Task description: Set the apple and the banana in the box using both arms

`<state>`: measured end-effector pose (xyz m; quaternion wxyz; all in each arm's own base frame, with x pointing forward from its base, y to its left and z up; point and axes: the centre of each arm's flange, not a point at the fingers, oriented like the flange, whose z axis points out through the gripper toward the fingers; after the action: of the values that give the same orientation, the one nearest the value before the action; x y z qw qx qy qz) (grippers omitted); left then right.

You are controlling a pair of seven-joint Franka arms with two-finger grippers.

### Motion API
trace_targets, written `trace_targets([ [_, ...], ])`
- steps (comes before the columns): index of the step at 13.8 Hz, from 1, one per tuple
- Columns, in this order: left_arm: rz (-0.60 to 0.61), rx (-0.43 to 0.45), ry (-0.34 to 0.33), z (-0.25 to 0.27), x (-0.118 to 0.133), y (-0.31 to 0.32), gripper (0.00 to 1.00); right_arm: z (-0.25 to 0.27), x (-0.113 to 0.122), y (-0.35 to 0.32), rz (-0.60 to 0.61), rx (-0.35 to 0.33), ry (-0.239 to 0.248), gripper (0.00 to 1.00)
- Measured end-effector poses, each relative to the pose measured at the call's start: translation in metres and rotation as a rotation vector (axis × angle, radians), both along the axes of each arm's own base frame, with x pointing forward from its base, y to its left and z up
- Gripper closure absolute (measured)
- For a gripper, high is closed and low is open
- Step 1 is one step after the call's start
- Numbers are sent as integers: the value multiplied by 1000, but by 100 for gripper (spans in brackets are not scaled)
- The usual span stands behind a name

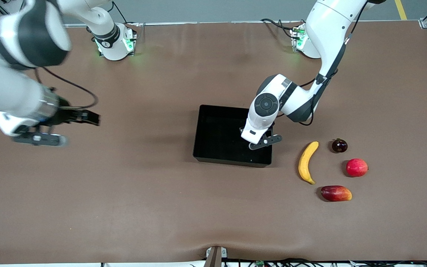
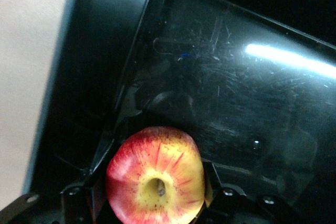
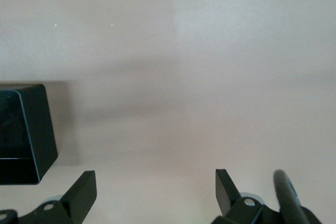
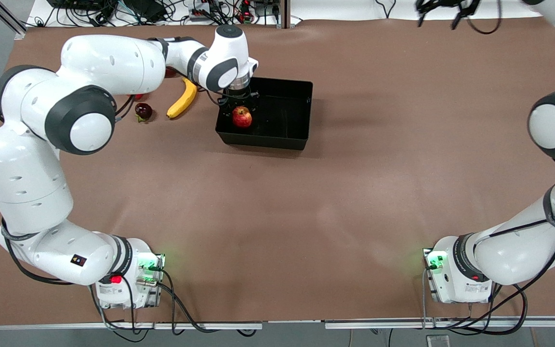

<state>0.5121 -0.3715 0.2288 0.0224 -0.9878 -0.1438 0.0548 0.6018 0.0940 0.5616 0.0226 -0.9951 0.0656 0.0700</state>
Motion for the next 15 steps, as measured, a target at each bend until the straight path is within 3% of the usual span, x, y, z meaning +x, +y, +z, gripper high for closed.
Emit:
trace_targets([
  [7, 78, 14, -12, -18, -7, -8, 26, 54, -42, -76, 23, -7, -81, 0],
  [10, 83, 24, -4, -16, -7, -7, 1, 75, -54, -115, 90, 13, -125, 0],
  [15, 94, 62, -24, 65, -2, -4, 0, 95, -68, -133, 116, 0, -157, 0],
])
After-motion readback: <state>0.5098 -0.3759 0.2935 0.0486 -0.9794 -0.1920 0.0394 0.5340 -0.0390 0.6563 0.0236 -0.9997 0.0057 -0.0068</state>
